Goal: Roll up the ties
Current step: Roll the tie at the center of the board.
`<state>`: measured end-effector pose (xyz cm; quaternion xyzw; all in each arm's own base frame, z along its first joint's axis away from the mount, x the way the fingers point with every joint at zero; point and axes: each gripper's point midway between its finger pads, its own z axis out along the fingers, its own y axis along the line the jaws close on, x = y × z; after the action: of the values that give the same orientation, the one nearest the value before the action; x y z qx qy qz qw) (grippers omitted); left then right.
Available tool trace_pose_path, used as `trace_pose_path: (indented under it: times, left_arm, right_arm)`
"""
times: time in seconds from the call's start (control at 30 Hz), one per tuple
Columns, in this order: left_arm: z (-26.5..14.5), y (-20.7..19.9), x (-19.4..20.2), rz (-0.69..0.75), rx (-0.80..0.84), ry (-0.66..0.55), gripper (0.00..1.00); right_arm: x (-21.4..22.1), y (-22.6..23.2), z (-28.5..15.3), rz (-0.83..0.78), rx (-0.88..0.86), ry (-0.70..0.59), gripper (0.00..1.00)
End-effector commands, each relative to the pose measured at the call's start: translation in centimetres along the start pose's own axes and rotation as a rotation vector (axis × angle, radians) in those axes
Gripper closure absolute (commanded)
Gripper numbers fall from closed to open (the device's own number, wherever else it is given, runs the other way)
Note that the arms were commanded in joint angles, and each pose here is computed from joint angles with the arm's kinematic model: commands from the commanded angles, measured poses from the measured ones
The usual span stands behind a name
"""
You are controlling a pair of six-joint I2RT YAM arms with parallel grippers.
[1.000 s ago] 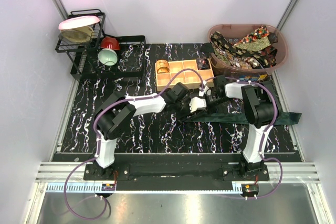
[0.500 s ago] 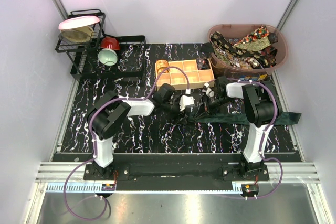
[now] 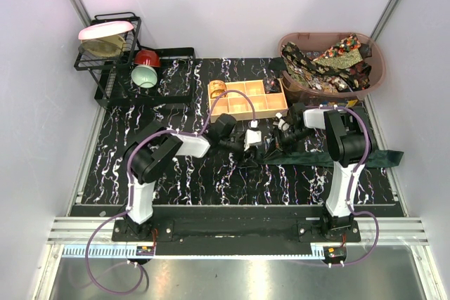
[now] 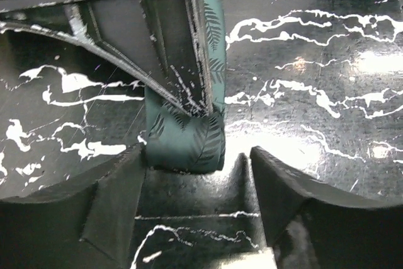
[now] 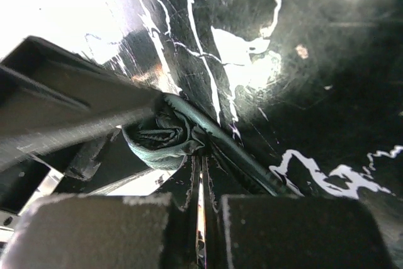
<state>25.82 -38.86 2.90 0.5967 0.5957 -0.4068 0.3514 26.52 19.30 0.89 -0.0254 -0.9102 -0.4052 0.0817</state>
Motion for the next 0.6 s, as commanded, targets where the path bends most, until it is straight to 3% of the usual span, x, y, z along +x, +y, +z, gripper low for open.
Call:
trace_pose_path:
  times: [0.0,0.17,0.27,0.3,0.37,0.4,0.57]
  left_arm:
    - [1.3,0.5,-2.2,0.070,0.006,-0.055,0.44]
    - [1.8,-0.1,-0.5,0.061,0.010,0.065,0.67]
    - [1.2,-0.1,1.3,0.045,-0.002,0.149,0.81]
    - [0.9,-0.1,1.8,0.036,-0.007,0.166,0.86]
    - [0.4,-0.2,2.9,0.007,-0.009,0.206,0.88]
    - [0.1,0.0,3.3,-0.007,-0.015,0.218,0.89]
    - [-0.4,-0.5,4.7,-0.027,-0.006,0.276,0.91]
  right_arm:
    - [-0.6,-4.2,1.0,-0.019,0.163,-0.005,1.00]
    - [-1.1,-2.1,0.1,-0.076,0.097,-0.029,1.00]
    - [-1.3,-0.3,-1.5,-0.168,0.075,-0.062,0.88]
    - [-1.2,-0.3,-2.2,-0.204,0.082,-0.068,0.78]
    - [-1.0,0.5,-3.7,-0.273,0.084,-0.090,0.68]
    - [-1.1,0.7,-4.5,-0.306,0.086,-0.099,0.57]
    - [-1.7,1.4,-6.1,-0.413,0.126,-0.124,0.41]
